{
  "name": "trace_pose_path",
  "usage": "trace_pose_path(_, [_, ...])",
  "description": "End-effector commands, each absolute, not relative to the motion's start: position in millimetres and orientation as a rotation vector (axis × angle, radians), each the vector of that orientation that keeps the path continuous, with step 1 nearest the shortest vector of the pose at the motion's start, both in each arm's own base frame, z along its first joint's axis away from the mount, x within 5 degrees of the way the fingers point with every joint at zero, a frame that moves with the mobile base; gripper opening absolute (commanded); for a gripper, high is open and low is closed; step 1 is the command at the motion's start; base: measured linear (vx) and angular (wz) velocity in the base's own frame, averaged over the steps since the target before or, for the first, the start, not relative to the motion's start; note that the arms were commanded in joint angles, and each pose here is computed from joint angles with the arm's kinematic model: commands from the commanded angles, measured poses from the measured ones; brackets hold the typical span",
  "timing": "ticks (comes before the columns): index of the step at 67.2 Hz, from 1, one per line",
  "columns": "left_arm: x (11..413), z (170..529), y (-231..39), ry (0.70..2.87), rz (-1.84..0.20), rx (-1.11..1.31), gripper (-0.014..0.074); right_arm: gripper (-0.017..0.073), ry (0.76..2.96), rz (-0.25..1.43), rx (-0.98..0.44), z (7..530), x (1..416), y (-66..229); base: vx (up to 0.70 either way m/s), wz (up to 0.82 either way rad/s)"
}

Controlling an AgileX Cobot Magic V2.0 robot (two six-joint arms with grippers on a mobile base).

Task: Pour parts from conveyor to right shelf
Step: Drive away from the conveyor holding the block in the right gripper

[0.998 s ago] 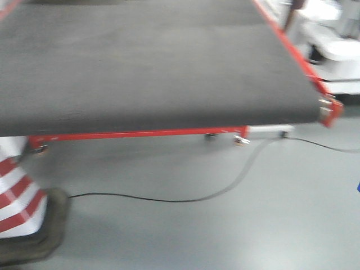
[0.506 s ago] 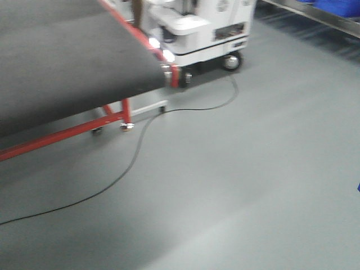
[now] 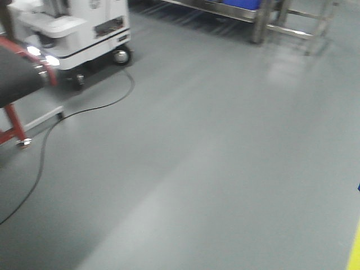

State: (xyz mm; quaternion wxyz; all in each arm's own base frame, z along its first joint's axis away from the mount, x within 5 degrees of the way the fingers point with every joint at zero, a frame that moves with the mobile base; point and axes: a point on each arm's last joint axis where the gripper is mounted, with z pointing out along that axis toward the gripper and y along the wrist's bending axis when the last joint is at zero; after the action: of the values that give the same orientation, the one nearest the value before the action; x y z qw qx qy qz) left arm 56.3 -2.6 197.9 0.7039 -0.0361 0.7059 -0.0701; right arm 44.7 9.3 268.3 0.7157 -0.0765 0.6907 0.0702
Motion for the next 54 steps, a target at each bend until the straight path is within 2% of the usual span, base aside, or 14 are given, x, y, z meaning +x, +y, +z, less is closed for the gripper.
trace_pose_path(1, [56.4,197.9,-3.0,1.508,-0.174,-0.083,-0.0006,-0.0004,1.432,0.152,-0.167,284.3,43.2,9.0,-0.19,-0.72])
trace_pose_path(28, [56.4,197.9,-3.0,1.508,-0.174,-0.083,-0.0006,-0.0004,1.432,0.152,-0.167,284.3,43.2,9.0,-0.13,-0.74])
trace_pose_path(54, [56.4,197.9,-3.0,1.508,-0.174,-0.083,-0.0006,-0.0004,1.432,0.151,-0.166,284.3,43.2,9.0,0.0,-0.85])
